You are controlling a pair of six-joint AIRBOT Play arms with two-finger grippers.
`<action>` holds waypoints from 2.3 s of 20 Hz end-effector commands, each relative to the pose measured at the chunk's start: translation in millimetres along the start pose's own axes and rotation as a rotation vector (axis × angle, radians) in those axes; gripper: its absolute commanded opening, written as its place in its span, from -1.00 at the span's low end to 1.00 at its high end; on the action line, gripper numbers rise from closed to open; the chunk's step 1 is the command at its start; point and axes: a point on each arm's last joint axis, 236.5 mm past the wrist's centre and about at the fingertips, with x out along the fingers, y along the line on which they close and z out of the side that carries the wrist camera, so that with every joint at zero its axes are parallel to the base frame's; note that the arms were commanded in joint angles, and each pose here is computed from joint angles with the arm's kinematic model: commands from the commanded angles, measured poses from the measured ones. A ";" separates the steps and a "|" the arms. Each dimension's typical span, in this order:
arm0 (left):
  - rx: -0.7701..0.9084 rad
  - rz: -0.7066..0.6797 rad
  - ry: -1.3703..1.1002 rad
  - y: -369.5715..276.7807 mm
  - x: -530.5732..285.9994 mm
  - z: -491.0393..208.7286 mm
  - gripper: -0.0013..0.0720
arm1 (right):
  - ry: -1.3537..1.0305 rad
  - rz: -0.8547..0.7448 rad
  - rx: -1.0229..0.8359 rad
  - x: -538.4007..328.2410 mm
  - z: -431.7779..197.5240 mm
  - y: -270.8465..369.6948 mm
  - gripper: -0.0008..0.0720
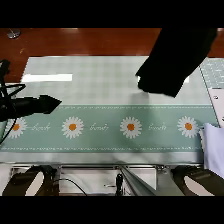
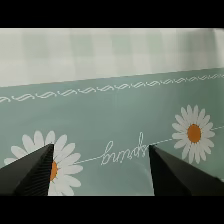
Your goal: Fold the shirts.
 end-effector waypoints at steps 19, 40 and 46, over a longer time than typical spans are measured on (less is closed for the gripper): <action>-0.026 -0.008 0.031 1.6 4.8 -10.1 0.95 | 0.598 -0.004 0.458 138.1 -284.4 21.1 0.72; -0.310 -0.207 0.518 22.5 143.3 -120.9 -0.90 | 0.848 -0.331 1.027 -27.3 -495.1 -121.3 0.72; -0.282 -0.223 0.490 17.9 141.2 -101.0 -0.90 | 0.800 -0.197 1.173 31.2 -515.0 -119.4 0.72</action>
